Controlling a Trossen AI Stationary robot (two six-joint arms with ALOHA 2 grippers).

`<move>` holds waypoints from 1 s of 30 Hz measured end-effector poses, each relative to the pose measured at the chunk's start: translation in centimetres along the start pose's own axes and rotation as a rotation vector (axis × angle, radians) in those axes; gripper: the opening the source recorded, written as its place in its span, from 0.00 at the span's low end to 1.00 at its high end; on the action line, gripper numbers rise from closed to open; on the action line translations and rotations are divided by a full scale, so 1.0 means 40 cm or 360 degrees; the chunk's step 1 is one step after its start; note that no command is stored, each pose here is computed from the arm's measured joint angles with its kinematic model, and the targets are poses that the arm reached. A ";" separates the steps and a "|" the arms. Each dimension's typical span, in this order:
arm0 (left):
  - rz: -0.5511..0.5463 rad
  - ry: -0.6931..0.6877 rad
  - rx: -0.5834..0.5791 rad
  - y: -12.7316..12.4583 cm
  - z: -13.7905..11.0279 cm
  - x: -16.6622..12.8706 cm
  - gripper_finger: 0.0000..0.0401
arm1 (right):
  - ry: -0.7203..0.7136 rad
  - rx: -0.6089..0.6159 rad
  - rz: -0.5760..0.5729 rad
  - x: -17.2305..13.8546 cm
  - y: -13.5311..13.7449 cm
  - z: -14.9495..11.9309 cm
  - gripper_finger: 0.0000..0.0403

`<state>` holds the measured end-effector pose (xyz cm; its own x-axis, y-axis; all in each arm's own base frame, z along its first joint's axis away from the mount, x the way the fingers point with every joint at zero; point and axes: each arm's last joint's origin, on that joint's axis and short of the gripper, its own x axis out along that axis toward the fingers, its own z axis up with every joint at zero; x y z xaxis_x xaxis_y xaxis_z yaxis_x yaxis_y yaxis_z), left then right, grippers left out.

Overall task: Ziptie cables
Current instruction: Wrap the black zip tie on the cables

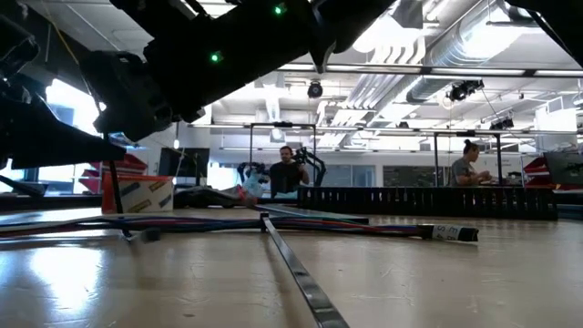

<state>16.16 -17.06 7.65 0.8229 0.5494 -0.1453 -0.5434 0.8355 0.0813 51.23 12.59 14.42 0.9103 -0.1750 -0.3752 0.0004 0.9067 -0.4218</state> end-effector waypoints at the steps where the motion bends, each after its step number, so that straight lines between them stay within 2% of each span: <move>1: -0.0003 0.0015 0.0001 0.000 -0.001 0.001 0.00 | 0.0008 0.0014 0.0003 0.000 0.000 -0.001 0.00; 5: -0.0005 0.0082 -0.0005 0.000 -0.002 0.010 0.00 | 0.0061 0.0012 0.0016 0.000 0.002 -0.010 0.09; 8: -0.0003 0.0152 -0.0001 0.001 -0.003 0.023 0.00 | 0.0123 -0.0015 -0.0028 -0.001 0.002 -0.018 0.23; 10: -0.0007 0.0190 0.0008 -0.002 -0.002 0.032 0.00 | 0.0174 -0.0049 -0.0121 -0.005 0.007 -0.021 0.33; 14: -0.0003 0.0188 0.0066 -0.011 0.006 0.048 0.00 | 0.0361 -0.0318 -0.0355 -0.029 0.019 -0.025 0.51; 17: -0.0005 0.0201 0.0112 -0.014 0.009 0.056 0.00 | 0.0527 -0.0461 -0.0473 -0.054 0.038 -0.035 0.60; 21: 0.0003 0.0208 0.0124 -0.013 0.009 0.061 0.00 | 0.0621 -0.0443 -0.0520 -0.095 0.061 -0.031 0.65; 30: 0.0017 0.0163 0.0113 -0.015 0.013 0.059 0.00 | 0.0452 -0.0249 -0.0460 -0.222 0.156 0.058 0.64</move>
<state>18.52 -16.27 7.75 0.7938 0.5574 -0.2434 -0.5361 0.8302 0.1528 44.09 20.71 17.05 0.7317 -0.5315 -0.4267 0.1556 0.7397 -0.6547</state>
